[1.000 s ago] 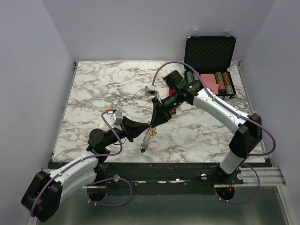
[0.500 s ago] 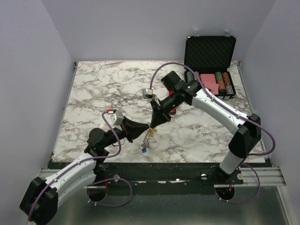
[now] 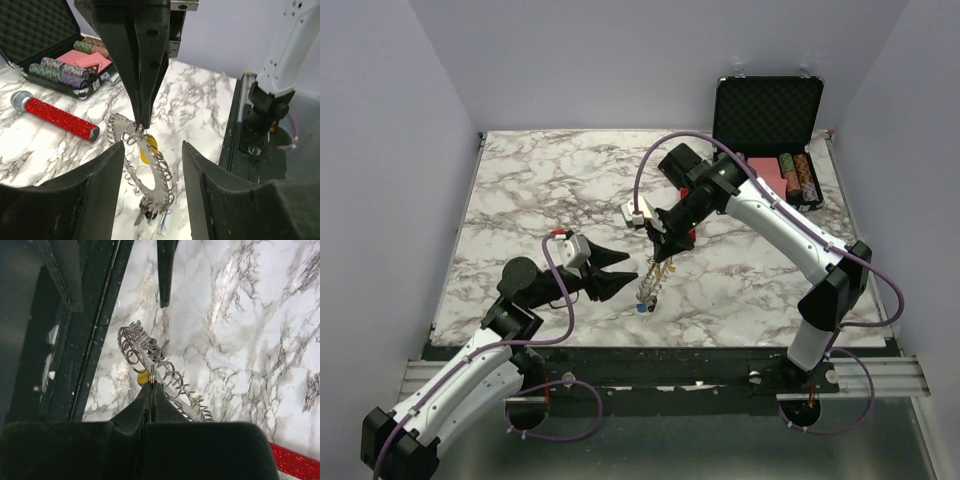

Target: Put the keys on the keyring

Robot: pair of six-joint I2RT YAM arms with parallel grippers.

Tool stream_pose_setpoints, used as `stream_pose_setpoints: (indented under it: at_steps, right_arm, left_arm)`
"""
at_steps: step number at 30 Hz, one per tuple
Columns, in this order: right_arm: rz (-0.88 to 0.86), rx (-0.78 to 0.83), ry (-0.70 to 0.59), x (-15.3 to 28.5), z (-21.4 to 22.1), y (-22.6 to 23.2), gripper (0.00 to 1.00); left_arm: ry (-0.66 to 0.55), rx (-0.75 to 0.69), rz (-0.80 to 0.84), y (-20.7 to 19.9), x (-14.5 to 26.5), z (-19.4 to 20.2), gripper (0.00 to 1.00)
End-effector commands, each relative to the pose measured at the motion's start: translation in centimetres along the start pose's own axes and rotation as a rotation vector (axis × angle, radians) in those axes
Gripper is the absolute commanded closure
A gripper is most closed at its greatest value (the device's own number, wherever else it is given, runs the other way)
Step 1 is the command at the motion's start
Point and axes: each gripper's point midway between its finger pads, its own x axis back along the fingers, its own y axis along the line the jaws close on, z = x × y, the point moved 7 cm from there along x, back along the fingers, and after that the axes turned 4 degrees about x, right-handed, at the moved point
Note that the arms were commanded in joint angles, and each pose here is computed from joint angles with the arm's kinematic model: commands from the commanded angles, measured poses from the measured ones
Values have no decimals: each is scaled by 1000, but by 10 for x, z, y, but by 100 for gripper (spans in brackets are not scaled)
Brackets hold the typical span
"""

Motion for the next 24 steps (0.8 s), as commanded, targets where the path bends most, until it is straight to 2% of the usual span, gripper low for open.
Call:
stream_pose_setpoints:
  at_steps: [1,5,9,18,24]
  right_arm:
    - [-21,86,178,8,6,15,100]
    - [8,120,233,9,3,14,100]
    - [19,128,236,9,-2,13,100]
    - [16,123,230,8,-5,15,100]
    - [9,122,211,7,-8,17,100]
  left_arm:
    - [101,-96,72,-1,-1,7,42]
    - [94,-196,67,5,-7,5,43]
    - [84,-289,78,3,-19,6,48]
    - [77,-321,1,4,-38,9,65]
    - [61,-340,-55,10,-38,10,67]
